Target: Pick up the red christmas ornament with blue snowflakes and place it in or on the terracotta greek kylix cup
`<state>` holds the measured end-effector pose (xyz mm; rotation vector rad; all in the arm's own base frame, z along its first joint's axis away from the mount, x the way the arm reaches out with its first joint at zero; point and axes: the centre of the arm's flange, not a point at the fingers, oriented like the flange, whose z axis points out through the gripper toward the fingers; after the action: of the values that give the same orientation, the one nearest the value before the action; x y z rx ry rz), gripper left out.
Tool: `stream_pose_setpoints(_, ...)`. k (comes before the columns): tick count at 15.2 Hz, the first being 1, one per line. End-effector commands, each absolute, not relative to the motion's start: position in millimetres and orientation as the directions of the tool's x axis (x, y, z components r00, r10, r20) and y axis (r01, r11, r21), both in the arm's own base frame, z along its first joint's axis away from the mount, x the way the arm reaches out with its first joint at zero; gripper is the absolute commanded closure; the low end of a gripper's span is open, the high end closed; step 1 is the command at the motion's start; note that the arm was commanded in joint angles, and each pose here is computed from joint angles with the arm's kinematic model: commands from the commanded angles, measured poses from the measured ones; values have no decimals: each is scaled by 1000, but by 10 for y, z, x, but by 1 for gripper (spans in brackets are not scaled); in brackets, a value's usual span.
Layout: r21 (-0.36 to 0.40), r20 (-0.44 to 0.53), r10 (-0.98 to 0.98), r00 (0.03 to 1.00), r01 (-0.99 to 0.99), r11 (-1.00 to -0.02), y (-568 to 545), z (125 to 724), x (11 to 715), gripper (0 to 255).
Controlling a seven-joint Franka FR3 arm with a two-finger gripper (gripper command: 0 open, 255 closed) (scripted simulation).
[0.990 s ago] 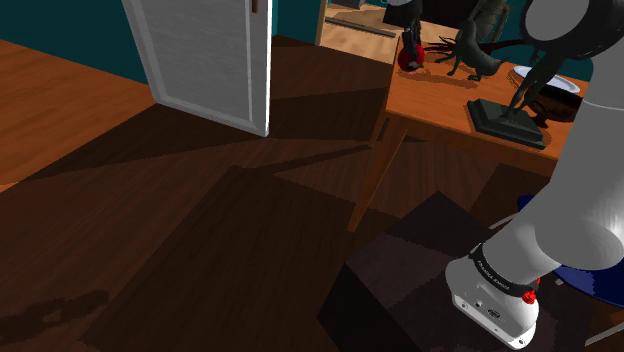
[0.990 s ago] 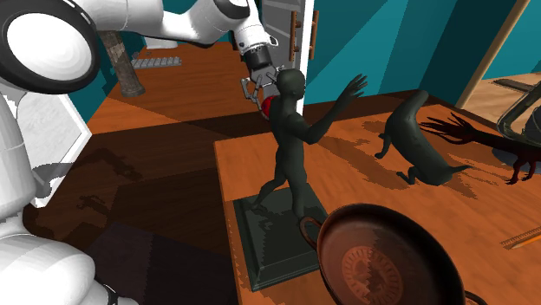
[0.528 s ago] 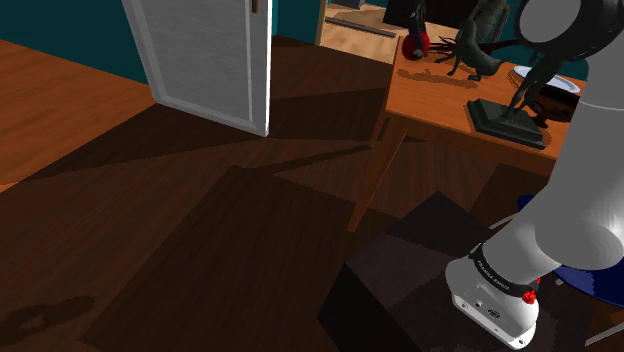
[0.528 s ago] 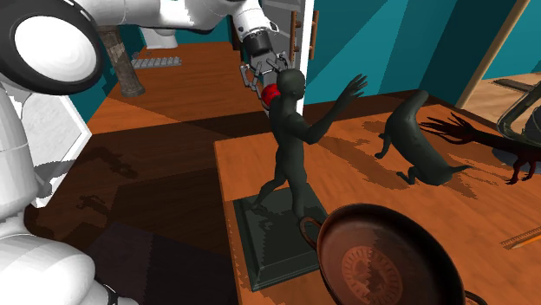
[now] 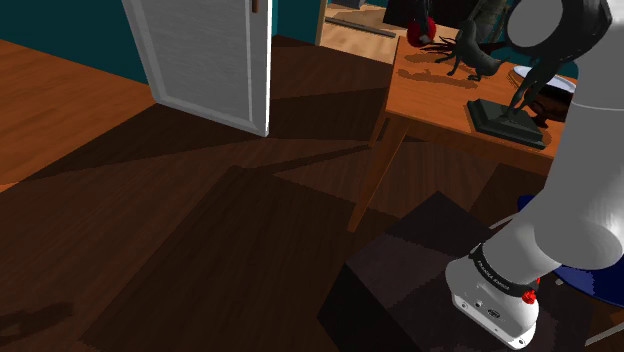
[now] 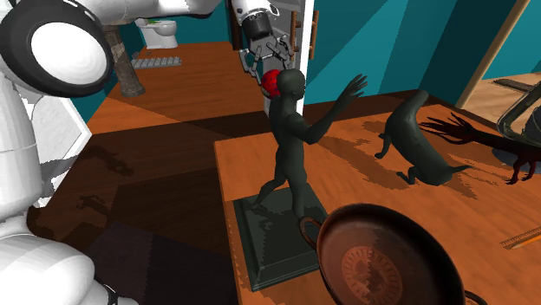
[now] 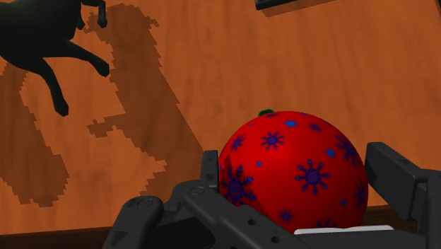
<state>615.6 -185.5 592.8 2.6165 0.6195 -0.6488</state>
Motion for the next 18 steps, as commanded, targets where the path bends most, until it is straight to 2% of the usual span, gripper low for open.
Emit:
stream_pose_setpoints(1,246,-510,323,797,495,-834,-1928,5987,6043,255)
stream_pose_setpoints(18,246,-510,323,797,495,-834,-3251,5956,4232,255)
